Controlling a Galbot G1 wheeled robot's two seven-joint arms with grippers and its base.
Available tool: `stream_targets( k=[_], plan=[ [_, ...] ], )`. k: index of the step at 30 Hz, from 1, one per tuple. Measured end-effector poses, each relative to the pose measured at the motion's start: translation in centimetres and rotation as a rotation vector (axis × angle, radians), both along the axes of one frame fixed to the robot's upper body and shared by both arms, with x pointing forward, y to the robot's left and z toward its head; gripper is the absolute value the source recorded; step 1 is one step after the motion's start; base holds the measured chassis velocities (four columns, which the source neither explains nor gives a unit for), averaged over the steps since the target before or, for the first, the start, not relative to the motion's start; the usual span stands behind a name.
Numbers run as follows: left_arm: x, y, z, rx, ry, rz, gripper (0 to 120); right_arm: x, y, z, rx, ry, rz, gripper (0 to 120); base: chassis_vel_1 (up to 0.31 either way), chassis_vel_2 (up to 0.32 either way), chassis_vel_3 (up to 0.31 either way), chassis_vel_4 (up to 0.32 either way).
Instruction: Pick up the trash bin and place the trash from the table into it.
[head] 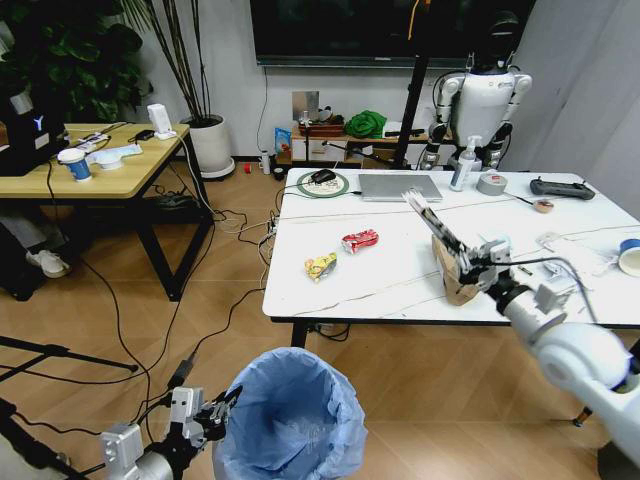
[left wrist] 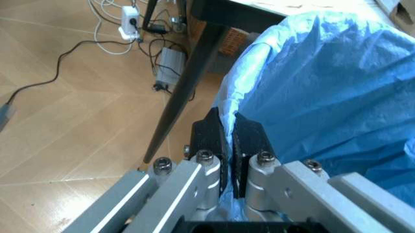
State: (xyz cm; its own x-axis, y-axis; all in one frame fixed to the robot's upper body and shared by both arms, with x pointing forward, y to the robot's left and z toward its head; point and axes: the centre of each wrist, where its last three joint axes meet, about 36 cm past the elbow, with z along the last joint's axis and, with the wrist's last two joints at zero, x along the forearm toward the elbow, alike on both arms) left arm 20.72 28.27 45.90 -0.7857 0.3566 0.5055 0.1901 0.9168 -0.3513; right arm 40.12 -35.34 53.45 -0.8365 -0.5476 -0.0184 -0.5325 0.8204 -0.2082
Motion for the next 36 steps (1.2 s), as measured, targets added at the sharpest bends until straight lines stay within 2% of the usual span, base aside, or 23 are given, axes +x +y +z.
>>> stream_targets(
  k=[5,9,10,14,17,20,25,26,30,33,36],
  plan=[
    [0.3,-0.2,-0.4,-0.024,0.002,0.003,0,-0.4,1.0,2.0,-0.085,-0.078,0.192,0,0.000,0.000,0.000,0.000],
    [0.5,-0.4,-1.1,-0.047,0.023,0.002,0,-1.1,2.1,1.9,-0.160,-0.091,0.340,0,0.000,0.000,0.000,0.000],
    [0.5,-0.4,-1.1,-0.047,0.023,0.002,0,-1.1,2.1,1.9,-0.160,-0.091,0.340,0,0.000,0.000,0.000,0.000],
    [0.3,-0.5,-1.1,-0.051,0.031,0.005,0,-1.4,2.3,0.9,-0.318,-0.122,0.506,0,0.000,0.000,0.000,0.000],
    [0.2,-0.6,-0.8,-0.051,0.027,0.006,0,-1.6,2.4,0.8,-0.354,-0.118,0.555,0,0.000,0.000,0.000,0.000],
    [0.3,-0.5,-0.5,-0.051,0.021,0.008,0,-1.7,2.8,1.4,-0.452,-0.151,0.667,0,0.000,0.000,0.000,0.000],
    [0.6,-0.4,-0.5,-0.057,0.018,0.016,0,-1.7,3.4,2.9,-0.611,-0.234,0.771,0,0.000,0.000,0.000,0.000],
    [0.6,-0.4,-0.5,-0.057,0.018,0.016,0,-1.7,3.4,2.9,-0.611,-0.234,0.771,0,0.000,0.000,0.000,0.000],
    [1.5,-0.1,-1.1,-0.052,0.023,0.020,0,-1.3,3.1,2.8,-0.729,-0.291,0.804,0,0.000,0.000,0.000,0.000],
    [2.7,0.1,-1.1,-0.067,0.016,0.024,0,-0.9,2.8,2.4,-0.780,-0.294,0.822,0,0.000,0.000,0.000,0.000],
    [3.7,0.0,-1.2,-0.081,0.007,0.024,0,-0.6,2.6,2.3,-0.785,-0.296,0.822,0,0.000,0.000,0.000,0.000]
  ],
)
